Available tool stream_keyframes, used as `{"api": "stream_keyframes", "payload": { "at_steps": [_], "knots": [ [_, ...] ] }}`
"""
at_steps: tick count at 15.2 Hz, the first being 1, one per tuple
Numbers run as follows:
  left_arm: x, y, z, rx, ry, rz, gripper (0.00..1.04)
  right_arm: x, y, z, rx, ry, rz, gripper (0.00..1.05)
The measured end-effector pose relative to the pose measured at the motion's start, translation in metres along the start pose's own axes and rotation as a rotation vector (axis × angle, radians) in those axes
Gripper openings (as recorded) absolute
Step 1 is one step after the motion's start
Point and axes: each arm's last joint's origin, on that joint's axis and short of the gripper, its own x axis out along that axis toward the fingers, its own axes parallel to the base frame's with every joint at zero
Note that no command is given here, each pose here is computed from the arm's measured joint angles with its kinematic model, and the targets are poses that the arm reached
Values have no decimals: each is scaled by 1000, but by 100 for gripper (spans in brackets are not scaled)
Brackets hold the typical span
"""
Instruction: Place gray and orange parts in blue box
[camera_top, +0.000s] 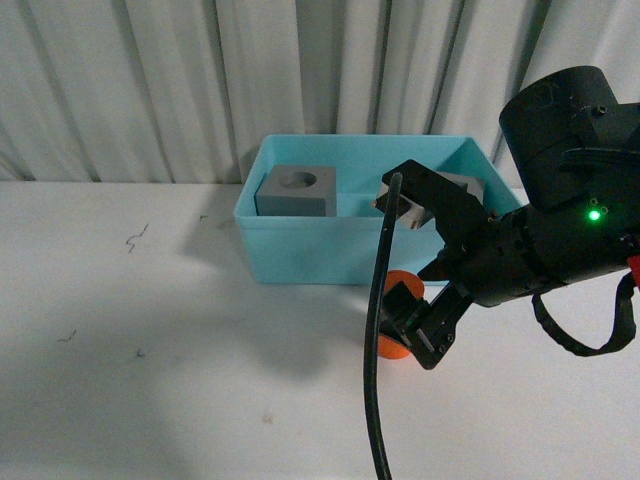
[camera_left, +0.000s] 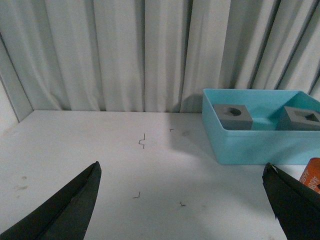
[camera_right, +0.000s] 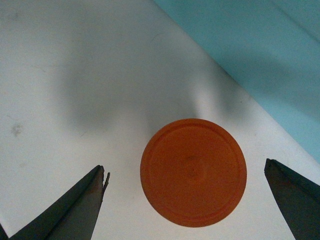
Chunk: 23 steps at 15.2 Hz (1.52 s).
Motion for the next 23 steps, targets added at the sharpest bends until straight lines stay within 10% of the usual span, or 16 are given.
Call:
{"api": "stream_keyframes", "payload": {
  "at_steps": [5,7,8,17,21,23],
  "knots": [
    [0,0,0,0,0,0,98,11,0,0,10,8,-5,98],
    [0,0,0,0,0,0,98,12,0,7,3,-12,-13,54],
    [0,0,0,0,0,0,98,12,0,7,3,-11,-13,49],
    [0,0,0,0,0,0,98,-2,3,11,27,-47,6,48],
    [0,0,0,0,0,0,98,-100,-25,90,25,-428,-119,48],
    [0,0,0,0,0,0,98,-45,-61,114,122,-401,-198,48]
  ]
}}
